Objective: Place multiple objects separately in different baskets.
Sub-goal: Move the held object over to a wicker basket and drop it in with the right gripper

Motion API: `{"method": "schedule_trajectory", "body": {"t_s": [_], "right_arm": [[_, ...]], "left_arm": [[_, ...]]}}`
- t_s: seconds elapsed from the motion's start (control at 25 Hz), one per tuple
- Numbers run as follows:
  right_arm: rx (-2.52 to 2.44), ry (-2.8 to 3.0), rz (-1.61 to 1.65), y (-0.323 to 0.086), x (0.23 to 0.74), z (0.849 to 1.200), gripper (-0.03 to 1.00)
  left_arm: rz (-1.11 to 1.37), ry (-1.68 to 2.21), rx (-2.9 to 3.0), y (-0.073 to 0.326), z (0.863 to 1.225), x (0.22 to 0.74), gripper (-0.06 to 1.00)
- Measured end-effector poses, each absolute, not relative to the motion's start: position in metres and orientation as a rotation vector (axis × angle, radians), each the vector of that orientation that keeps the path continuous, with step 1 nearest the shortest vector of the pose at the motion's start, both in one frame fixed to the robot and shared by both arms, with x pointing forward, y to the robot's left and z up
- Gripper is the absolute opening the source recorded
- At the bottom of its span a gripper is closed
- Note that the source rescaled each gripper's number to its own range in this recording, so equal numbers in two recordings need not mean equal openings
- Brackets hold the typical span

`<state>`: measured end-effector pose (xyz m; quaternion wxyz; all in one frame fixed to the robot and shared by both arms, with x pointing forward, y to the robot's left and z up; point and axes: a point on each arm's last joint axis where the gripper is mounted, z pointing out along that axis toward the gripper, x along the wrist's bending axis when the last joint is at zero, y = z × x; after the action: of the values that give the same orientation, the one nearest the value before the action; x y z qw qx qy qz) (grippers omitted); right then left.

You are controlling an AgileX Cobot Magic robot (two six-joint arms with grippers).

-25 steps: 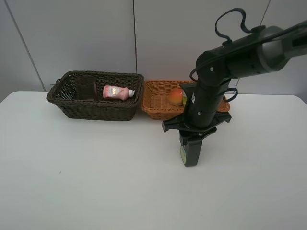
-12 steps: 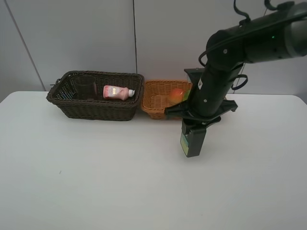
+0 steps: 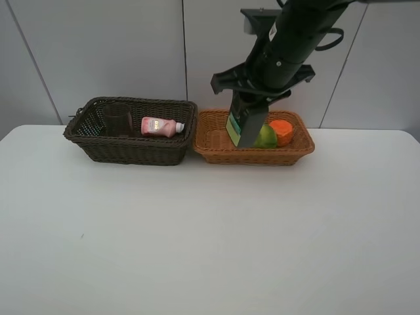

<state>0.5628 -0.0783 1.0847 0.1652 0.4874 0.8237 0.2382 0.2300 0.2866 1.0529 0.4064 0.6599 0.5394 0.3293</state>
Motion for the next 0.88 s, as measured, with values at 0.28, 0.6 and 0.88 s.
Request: {"method": "schedule_trajectory", "body": {"t_s": [0.28, 0.6, 0.88], "right_arm": [[1.095, 2.256, 1.063, -0.055, 0.578, 1.108, 0.0], [1.02, 2.136, 1.265, -0.028, 0.611, 1.071, 0.0], [0.984, 2.083, 1.311, -0.007, 0.625, 1.033, 0.0]], "left_arm": [[0.831, 1.361, 1.664, 0.287, 1.053, 0.23, 0.94], [0.831, 1.361, 1.664, 0.287, 1.053, 0.23, 0.94], [0.831, 1.361, 1.664, 0.287, 1.053, 0.23, 0.94]]}}
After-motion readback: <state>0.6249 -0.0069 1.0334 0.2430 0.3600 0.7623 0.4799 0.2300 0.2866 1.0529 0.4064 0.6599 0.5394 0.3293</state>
